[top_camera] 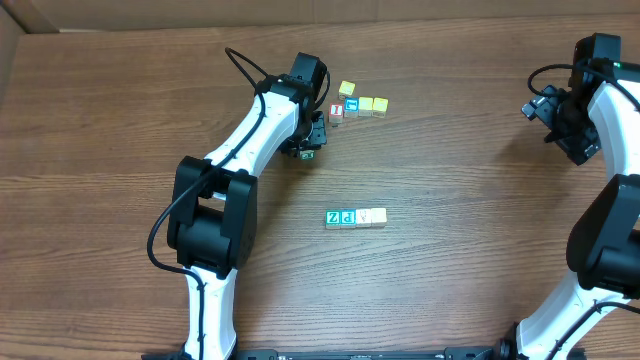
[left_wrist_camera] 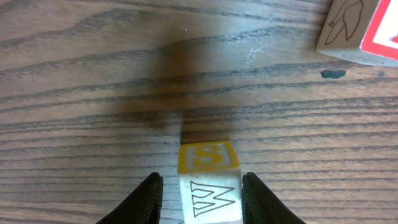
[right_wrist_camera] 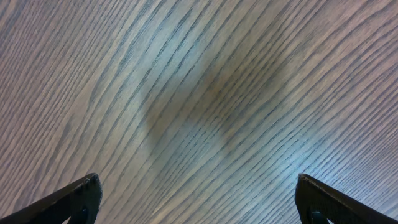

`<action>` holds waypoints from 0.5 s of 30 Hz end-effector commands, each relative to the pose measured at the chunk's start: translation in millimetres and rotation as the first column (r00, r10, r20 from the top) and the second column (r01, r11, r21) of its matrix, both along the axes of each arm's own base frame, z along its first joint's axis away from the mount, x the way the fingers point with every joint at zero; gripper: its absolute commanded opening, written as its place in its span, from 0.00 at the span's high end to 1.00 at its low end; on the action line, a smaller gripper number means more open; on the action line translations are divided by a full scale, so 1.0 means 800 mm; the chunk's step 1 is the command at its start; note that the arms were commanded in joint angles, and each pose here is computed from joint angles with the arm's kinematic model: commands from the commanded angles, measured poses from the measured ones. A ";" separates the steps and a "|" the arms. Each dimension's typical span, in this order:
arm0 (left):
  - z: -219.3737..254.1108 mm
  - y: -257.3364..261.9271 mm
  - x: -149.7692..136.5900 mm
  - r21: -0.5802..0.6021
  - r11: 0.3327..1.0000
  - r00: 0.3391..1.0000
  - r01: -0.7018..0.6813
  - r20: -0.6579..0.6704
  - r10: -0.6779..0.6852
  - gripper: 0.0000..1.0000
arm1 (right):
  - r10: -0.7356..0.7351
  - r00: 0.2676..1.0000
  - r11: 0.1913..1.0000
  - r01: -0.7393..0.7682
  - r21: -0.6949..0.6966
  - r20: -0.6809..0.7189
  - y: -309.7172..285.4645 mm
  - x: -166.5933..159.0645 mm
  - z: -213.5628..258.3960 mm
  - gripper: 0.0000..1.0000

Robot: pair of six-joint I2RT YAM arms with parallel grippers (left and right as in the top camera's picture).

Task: Flip 5 blocks
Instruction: 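Lower the left gripper and grasp the yellow-edged S block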

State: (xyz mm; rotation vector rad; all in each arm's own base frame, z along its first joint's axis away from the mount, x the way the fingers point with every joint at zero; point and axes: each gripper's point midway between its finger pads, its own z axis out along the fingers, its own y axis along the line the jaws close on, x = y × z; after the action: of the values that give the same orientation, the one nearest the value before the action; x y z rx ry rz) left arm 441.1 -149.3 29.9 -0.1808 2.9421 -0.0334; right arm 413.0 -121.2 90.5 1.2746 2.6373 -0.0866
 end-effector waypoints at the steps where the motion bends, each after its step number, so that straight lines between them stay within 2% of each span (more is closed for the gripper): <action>1: -0.004 -0.008 -0.003 -0.013 1.000 1.000 0.004 -0.015 -0.004 0.66 | 0.002 0.999 1.000 -0.001 -0.021 0.041 -0.004 0.005 0.021 0.00; 15: -0.015 -0.008 -0.011 -0.007 1.000 1.000 0.009 -0.029 -0.009 0.66 | 0.002 0.999 1.000 -0.001 -0.021 0.041 -0.004 0.005 0.021 0.00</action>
State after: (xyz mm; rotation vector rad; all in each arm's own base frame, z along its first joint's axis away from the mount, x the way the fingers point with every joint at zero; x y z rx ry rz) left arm 439.7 -149.7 27.5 -0.1798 2.9462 -0.0376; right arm 413.1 -121.2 90.5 1.2749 2.6367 -0.0864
